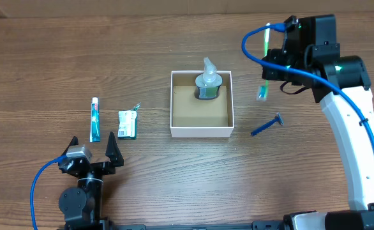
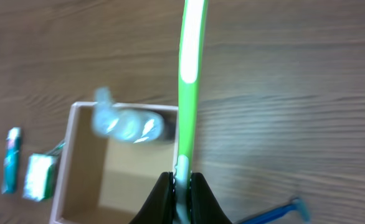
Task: Pack container
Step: 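Carry the toothbrush left and lower it into the white box, then open the right gripper and withdraw right toward the blue razor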
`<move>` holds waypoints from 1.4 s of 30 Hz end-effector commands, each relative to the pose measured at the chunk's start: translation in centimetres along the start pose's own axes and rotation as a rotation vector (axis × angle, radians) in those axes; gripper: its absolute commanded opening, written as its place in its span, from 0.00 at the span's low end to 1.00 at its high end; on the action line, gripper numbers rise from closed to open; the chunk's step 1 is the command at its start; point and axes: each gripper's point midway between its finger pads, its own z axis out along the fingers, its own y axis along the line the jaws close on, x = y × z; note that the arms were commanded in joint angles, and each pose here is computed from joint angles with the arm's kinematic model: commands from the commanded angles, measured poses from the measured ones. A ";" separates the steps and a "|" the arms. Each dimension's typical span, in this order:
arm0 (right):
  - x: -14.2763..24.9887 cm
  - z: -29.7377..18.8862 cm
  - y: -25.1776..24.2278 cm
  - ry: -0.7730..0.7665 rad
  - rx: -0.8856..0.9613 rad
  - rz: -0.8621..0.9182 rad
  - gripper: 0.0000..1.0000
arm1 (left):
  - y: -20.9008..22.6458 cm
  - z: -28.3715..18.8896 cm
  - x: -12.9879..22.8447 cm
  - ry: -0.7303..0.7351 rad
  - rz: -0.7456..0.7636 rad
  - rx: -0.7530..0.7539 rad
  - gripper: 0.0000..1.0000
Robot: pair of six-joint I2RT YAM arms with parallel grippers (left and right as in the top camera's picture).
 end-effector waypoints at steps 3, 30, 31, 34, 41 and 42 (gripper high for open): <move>2.4 -0.1 7.9 0.050 -0.155 -0.121 0.04 | -0.1 0.0 0.0 -0.005 -0.015 0.011 1.00; 9.4 12.1 13.8 0.209 -0.035 -0.294 0.04 | -0.1 0.0 0.0 -0.005 -0.015 0.011 1.00; 9.4 12.1 13.8 0.210 -0.035 -0.294 0.06 | -0.1 0.0 0.0 -0.005 -0.015 0.011 1.00; 9.4 12.1 13.8 0.210 -0.036 -0.294 0.08 | -0.1 0.0 0.0 -0.005 -0.015 0.011 1.00; 9.2 12.2 13.7 0.202 -0.028 -0.295 0.55 | -0.1 0.0 0.0 -0.005 -0.015 0.011 1.00; 9.2 12.2 13.7 0.201 -0.028 -0.295 0.59 | -0.1 0.0 0.0 -0.005 -0.015 0.011 1.00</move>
